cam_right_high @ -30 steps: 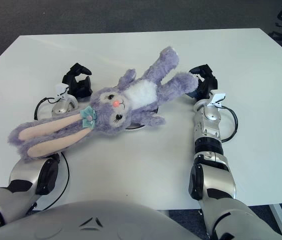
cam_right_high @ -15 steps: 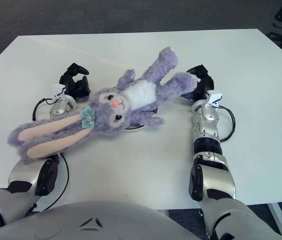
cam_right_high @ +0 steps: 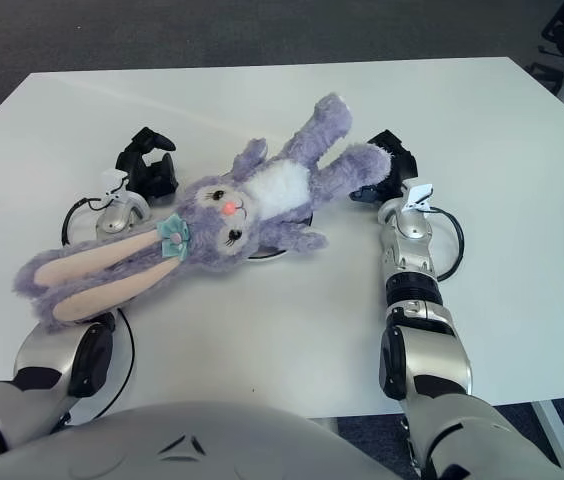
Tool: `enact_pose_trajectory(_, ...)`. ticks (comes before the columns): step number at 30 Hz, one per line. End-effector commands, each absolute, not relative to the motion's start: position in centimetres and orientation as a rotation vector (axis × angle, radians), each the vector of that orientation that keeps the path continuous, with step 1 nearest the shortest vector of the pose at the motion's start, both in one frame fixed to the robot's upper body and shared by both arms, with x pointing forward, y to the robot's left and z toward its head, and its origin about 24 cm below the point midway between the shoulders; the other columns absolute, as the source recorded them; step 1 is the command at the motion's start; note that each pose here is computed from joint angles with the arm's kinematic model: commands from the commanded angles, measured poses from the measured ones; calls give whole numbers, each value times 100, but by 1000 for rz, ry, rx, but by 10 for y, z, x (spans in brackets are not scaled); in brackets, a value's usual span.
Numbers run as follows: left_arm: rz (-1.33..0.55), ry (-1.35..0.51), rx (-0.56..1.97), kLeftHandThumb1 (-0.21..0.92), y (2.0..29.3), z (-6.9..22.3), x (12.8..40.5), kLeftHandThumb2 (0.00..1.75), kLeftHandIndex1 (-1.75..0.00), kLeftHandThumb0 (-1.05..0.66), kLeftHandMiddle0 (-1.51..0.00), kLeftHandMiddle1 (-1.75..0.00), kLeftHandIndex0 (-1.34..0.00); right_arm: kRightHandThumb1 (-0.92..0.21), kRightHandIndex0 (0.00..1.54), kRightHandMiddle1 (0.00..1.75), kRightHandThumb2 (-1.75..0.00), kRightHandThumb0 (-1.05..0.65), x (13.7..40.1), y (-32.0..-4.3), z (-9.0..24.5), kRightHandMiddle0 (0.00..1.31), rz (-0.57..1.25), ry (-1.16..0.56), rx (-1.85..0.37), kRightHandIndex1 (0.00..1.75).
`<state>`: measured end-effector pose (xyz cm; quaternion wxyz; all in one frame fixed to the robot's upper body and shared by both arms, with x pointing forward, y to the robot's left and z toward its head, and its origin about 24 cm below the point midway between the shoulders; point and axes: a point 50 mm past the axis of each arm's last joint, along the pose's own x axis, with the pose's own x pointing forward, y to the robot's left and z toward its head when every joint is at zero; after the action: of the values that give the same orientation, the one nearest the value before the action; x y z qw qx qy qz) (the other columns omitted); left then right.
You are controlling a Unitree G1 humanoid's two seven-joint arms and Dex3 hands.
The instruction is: Put the doll into the plate.
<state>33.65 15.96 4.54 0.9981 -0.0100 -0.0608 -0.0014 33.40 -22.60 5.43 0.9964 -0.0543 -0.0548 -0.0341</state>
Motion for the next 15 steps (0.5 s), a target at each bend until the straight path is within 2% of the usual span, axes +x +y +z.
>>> enact_pose_trajectory(1,4,93,8,38,168,-11,301,124,-175,-46,-125,-175,-56,2,85,174,-170,-1,303,-214,-4,64,-17,106,-180,175)
enact_pose_trajectory(15,-32,93,-41,39,164,-12,296,122,-175,-45,-125,-175,-55,10,92,158,-173,-1,298,-205,-3,78,61,48,-452,175)
